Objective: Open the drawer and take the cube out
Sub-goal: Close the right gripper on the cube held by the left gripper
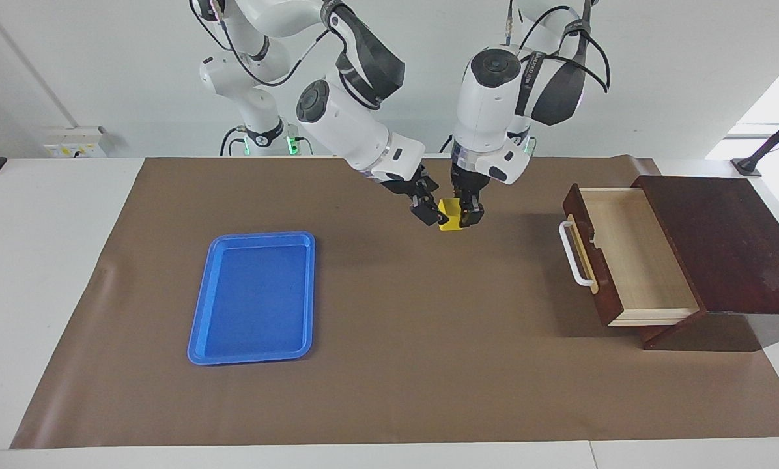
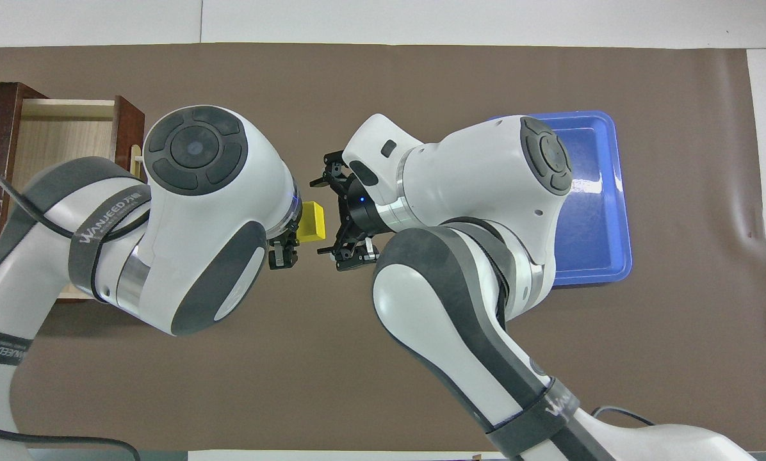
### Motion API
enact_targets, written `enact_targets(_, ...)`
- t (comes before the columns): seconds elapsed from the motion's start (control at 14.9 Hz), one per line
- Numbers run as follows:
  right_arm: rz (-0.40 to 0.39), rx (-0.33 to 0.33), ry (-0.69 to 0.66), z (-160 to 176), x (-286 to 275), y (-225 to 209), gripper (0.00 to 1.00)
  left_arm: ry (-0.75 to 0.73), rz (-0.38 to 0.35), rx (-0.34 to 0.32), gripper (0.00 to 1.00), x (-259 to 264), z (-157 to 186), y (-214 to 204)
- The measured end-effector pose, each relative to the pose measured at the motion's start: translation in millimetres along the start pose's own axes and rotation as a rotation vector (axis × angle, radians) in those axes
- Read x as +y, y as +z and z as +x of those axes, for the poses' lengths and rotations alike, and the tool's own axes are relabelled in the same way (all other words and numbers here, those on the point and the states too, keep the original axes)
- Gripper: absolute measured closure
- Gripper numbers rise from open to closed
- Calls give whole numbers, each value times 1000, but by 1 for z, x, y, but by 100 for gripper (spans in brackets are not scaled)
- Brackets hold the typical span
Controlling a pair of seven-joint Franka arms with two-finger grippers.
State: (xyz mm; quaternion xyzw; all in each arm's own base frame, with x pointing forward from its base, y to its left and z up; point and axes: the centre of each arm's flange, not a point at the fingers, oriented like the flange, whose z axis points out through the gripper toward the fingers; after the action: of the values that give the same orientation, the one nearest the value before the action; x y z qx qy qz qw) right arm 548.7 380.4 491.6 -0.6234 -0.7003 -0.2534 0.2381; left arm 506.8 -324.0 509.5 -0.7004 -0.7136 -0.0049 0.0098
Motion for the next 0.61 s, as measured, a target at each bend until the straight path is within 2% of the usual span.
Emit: enact_targets(0.61,21,24,46,-9,-8,13,0,0,-2,-1,45,-1,-1,-2)
